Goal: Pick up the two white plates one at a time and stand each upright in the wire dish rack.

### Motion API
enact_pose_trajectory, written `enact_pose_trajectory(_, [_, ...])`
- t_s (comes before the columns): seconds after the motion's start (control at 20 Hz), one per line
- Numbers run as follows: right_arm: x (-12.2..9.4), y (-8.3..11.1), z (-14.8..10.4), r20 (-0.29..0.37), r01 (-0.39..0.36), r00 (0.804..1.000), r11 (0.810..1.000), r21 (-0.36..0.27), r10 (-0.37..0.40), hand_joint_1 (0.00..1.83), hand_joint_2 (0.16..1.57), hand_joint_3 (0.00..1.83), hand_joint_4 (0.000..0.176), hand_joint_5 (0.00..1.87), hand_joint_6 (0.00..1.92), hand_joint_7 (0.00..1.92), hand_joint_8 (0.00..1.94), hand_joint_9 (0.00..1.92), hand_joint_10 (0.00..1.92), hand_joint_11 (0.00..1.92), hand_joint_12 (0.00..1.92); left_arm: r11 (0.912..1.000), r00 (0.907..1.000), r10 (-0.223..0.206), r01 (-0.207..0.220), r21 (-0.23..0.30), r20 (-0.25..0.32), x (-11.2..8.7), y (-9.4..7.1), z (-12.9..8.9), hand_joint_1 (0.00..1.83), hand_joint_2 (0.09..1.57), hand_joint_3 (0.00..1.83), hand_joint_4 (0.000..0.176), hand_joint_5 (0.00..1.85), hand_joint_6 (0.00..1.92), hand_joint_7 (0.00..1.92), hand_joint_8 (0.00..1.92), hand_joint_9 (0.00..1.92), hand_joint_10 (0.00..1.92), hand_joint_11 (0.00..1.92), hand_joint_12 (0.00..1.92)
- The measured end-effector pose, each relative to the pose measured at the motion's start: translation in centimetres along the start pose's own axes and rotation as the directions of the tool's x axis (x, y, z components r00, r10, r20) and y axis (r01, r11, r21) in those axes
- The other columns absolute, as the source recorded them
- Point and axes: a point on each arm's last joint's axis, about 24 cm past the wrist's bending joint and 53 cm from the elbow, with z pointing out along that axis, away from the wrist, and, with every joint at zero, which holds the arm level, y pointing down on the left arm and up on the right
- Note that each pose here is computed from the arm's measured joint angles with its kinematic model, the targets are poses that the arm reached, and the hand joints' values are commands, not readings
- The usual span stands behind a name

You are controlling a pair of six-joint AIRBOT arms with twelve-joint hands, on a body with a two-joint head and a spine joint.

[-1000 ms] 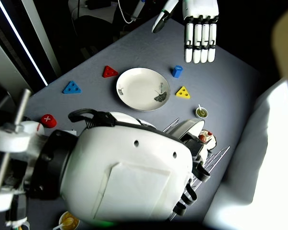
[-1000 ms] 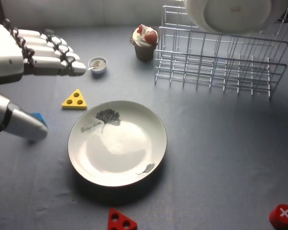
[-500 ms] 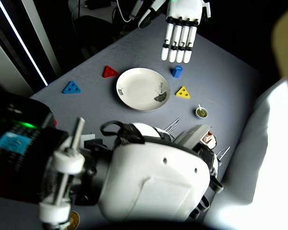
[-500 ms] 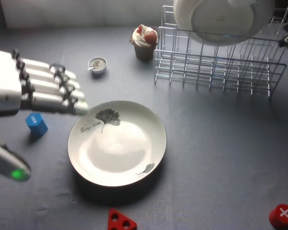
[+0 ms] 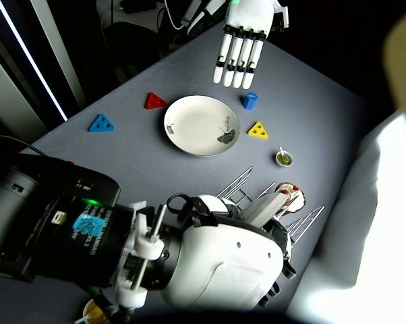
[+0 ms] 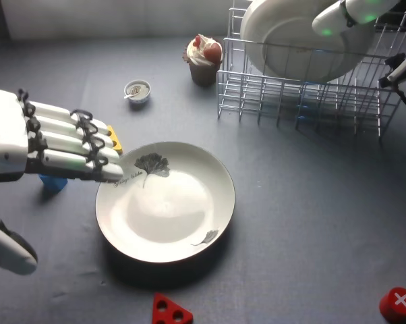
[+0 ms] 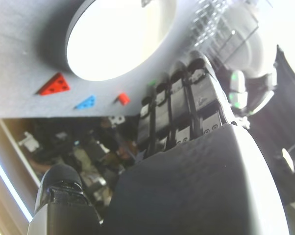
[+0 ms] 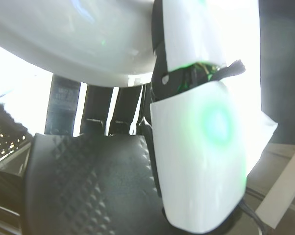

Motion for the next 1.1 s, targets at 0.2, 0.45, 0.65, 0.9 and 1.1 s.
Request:
enact_pose_trajectory(0.2, [0.4, 0.8, -0.1, -0.008, -0.012, 1.000, 0.999, -0.035, 0.011, 0.85, 0.97, 0.00, 0.000, 0.57, 0.01, 0.65, 0.00, 0.71, 0.00, 0.70, 0.39, 1.0000, 0.9999, -0.006, 0.006, 0.003, 0.009, -0.2, -0.1, 0.1, 0.00, 0.99, 0.00, 0.000, 0.16, 0.00, 0.18, 0.00, 0.17, 0.00, 0.17, 0.01])
enact_pose_trajectory(0.45, [0.8, 1.6, -0.4, -0.019, -0.012, 1.000, 0.998, -0.057, 0.011, 0.79, 0.98, 0.01, 0.006, 0.55, 0.00, 0.55, 0.00, 0.62, 0.00, 0.57, 0.24, 0.9999, 1.0000, -0.005, 0.005, 0.013, 0.005, -0.1, -0.4, 0.2, 0.00, 0.99, 0.00, 0.000, 0.15, 0.00, 0.17, 0.00, 0.16, 0.00, 0.17, 0.01])
enact_pose_trajectory(0.65, [1.0, 2.1, -0.6, -0.024, -0.009, 1.000, 0.998, -0.067, 0.008, 0.79, 0.97, 0.00, 0.006, 0.55, 0.00, 0.51, 0.00, 0.58, 0.00, 0.59, 0.23, 0.9994, 0.9994, -0.015, 0.016, 0.030, -0.032, 1.4, -1.1, 0.5, 0.00, 0.99, 0.00, 0.000, 0.14, 0.00, 0.17, 0.00, 0.16, 0.00, 0.17, 0.01])
enact_pose_trajectory(0.9, [2.0, 5.2, -2.1, -0.047, 0.103, 0.992, 0.977, -0.188, -0.114, 0.66, 0.97, 0.00, 0.041, 0.52, 0.00, 0.44, 0.00, 0.48, 0.00, 0.47, 0.17, 0.9996, 0.9947, -0.026, 0.027, 0.006, -0.099, 4.0, -0.9, 0.9, 0.00, 1.00, 0.00, 0.000, 0.14, 0.00, 0.16, 0.01, 0.15, 0.01, 0.16, 0.00])
enact_pose_trajectory(1.1, [5.3, 9.4, -4.7, -0.053, 0.308, 0.933, 0.865, -0.396, -0.356, 0.53, 0.92, 0.00, 0.050, 0.39, 0.00, 0.36, 0.00, 0.42, 0.00, 0.43, 0.14, 0.9998, 0.9889, -0.017, 0.017, 0.002, -0.148, 5.7, -1.4, 1.4, 0.00, 0.99, 0.00, 0.000, 0.13, 0.00, 0.15, 0.00, 0.13, 0.00, 0.14, 0.00])
